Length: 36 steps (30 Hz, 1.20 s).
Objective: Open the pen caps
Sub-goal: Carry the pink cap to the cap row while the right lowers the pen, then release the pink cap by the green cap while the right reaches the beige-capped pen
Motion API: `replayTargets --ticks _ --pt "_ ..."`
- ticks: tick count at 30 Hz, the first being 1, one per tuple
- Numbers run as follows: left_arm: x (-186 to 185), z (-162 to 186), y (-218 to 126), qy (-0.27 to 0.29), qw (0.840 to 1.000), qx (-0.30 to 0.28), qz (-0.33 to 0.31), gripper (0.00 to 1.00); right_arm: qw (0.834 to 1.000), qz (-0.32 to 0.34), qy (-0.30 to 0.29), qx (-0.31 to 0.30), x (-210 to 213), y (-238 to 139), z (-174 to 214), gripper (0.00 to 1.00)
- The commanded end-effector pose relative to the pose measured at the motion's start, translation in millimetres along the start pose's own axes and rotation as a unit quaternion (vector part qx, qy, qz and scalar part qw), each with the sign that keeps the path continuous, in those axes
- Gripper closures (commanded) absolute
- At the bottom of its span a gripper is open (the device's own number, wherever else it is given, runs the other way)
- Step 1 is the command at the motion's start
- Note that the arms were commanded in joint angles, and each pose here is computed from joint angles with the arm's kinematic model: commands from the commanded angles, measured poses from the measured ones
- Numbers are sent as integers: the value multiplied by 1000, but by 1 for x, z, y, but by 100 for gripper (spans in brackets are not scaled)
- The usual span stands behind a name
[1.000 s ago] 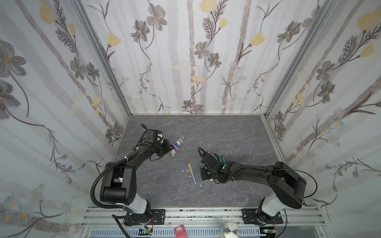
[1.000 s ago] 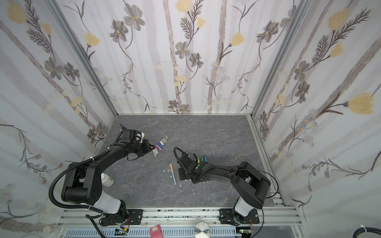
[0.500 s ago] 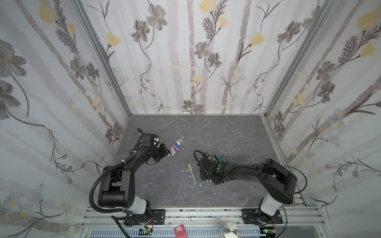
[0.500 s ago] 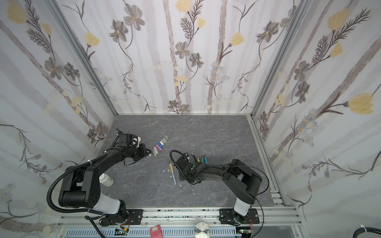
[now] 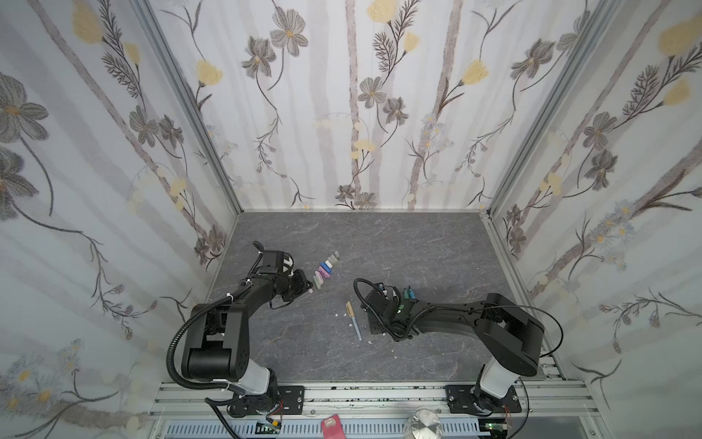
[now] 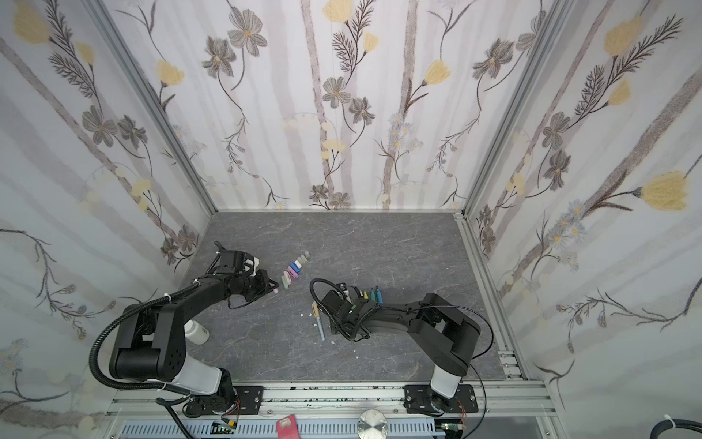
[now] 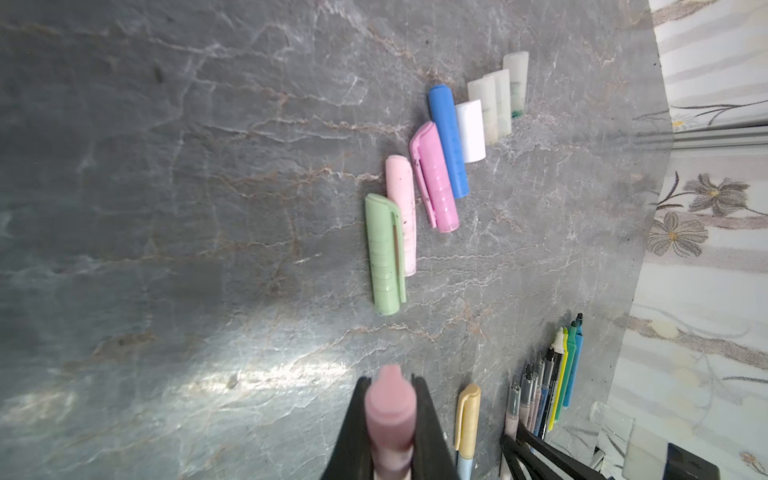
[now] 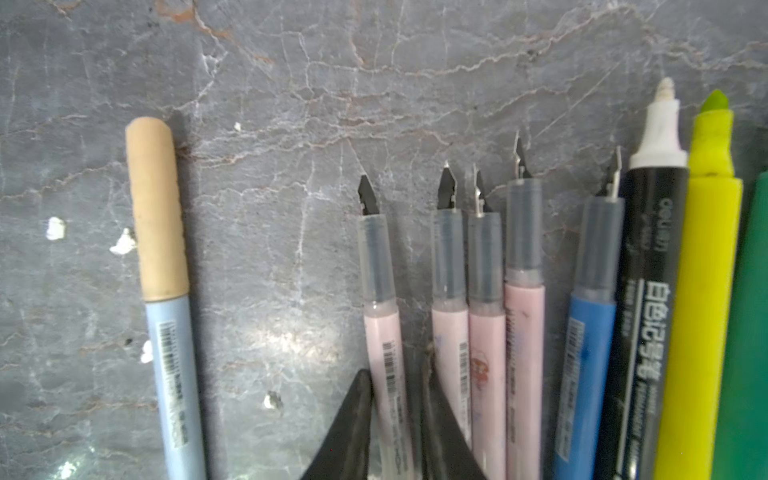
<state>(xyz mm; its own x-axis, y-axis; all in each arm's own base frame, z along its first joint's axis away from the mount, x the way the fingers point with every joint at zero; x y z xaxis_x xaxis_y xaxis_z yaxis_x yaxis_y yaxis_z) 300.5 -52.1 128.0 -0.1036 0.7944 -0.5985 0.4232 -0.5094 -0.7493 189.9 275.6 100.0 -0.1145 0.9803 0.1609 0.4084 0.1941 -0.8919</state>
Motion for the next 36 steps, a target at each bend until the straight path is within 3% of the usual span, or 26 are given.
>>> replayTargets --ticks 1,15,36 --pt "2 -1 3 10 1000 -6 -1 100 1000 18 -6 -18 -3 -9 -5 77" --pt "9 -4 22 -10 1000 -4 13 93 997 -12 -12 -77 1 -49 -31 76" --pt "13 -12 45 -18 1000 9 14 79 997 -46 -25 -50 14 -39 -26 73"
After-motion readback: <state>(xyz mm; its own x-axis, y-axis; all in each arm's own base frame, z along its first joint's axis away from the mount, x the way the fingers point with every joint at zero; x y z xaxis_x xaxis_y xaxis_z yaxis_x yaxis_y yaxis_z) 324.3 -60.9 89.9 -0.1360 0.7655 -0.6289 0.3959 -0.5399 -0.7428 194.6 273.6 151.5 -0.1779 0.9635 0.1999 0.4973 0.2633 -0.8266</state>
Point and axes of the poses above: each gripper's point midway between its finger pads, its own y axis out along the fingers, its own x axis along the line the jaws close on, z = x × y, the point moved 9 cm from there along -y, back along the fingers, and after that the axes turned 8 degrees about y, right-handed, at the moved point
